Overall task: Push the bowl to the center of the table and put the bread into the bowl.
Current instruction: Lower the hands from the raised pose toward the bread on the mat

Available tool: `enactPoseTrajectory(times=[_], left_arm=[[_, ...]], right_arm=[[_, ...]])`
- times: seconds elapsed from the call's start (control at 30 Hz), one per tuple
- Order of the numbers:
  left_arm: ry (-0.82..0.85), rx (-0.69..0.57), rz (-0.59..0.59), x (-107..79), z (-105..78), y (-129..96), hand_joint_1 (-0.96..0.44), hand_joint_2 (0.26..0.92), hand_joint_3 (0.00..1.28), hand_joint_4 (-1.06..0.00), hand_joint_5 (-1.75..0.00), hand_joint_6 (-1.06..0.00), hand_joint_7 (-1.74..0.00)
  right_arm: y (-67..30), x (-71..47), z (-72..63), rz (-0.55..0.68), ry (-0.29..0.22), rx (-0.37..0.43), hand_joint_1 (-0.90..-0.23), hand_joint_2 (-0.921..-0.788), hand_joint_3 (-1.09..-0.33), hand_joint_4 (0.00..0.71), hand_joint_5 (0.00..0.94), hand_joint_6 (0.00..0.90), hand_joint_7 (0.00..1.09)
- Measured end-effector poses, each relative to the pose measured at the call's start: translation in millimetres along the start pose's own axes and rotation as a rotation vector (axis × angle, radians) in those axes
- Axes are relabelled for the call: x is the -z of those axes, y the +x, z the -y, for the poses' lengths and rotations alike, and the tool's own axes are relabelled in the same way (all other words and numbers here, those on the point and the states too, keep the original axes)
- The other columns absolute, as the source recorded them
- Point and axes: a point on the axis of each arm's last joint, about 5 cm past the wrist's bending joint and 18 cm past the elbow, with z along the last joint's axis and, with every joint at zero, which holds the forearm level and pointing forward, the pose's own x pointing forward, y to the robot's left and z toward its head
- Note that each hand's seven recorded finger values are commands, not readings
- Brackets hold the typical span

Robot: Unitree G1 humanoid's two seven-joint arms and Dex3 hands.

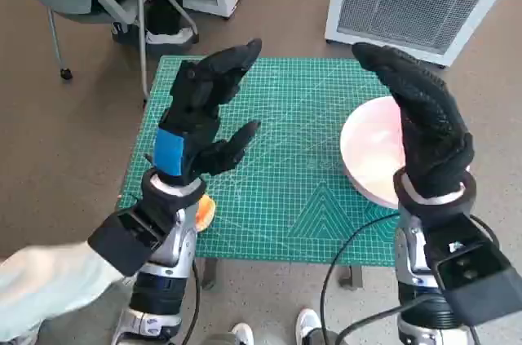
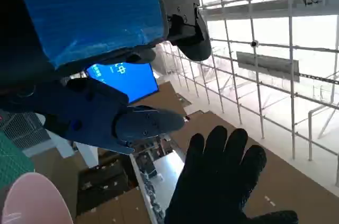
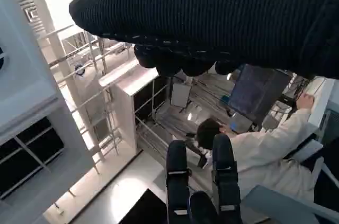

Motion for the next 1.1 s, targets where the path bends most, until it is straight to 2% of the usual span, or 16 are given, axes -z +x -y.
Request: enactPoseTrajectory(times=[0.63, 0.77, 0.83, 0.97, 1.1], left_arm=[[0.006, 0.008, -0.002, -0.1, -0.4, 0.0, -0.33, 0.921, 0.33, -0.43, -0.06, -0.19, -0.74], [0.007, 0.009, -0.002, -0.1, -0.5, 0.0, -0.33, 0.921, 0.33, -0.43, -0.06, -0.19, -0.74], [0.007, 0.009, -0.003, -0.1, -0.5, 0.0, -0.33, 0.921, 0.33, -0.43, -0.06, -0.19, -0.74], [0.012, 0.009, -0.004, -0.3, -1.7, -0.2, -0.32, 0.921, 0.33, -0.43, -0.06, -0.19, -0.74], [0.021, 0.009, -0.005, -0.8, -3.9, -0.6, -0.32, 0.921, 0.33, -0.43, -0.06, -0.18, -0.73]], right_arm=[[-0.5, 0.3, 0.3, -0.003, -0.001, 0.000, -0.543, -0.921, -0.743, 0.295, 0.003, 0.004, 0.63], [-2.5, 0.4, 3.7, -0.008, -0.015, 0.007, -0.538, -0.921, -0.749, 0.294, 0.002, 0.002, 0.63], [-4.9, -0.2, 9.3, -0.009, -0.039, 0.013, -0.530, -0.921, -0.756, 0.293, 0.002, 0.000, 0.63], [-11.9, -0.6, 27.0, -0.024, -0.129, 0.038, -0.519, -0.921, -0.785, 0.286, 0.001, -0.001, 0.63], [-23.8, 0.9, 48.9, -0.063, -0.232, 0.138, -0.520, -0.921, -0.800, 0.276, 0.001, -0.001, 0.61]])
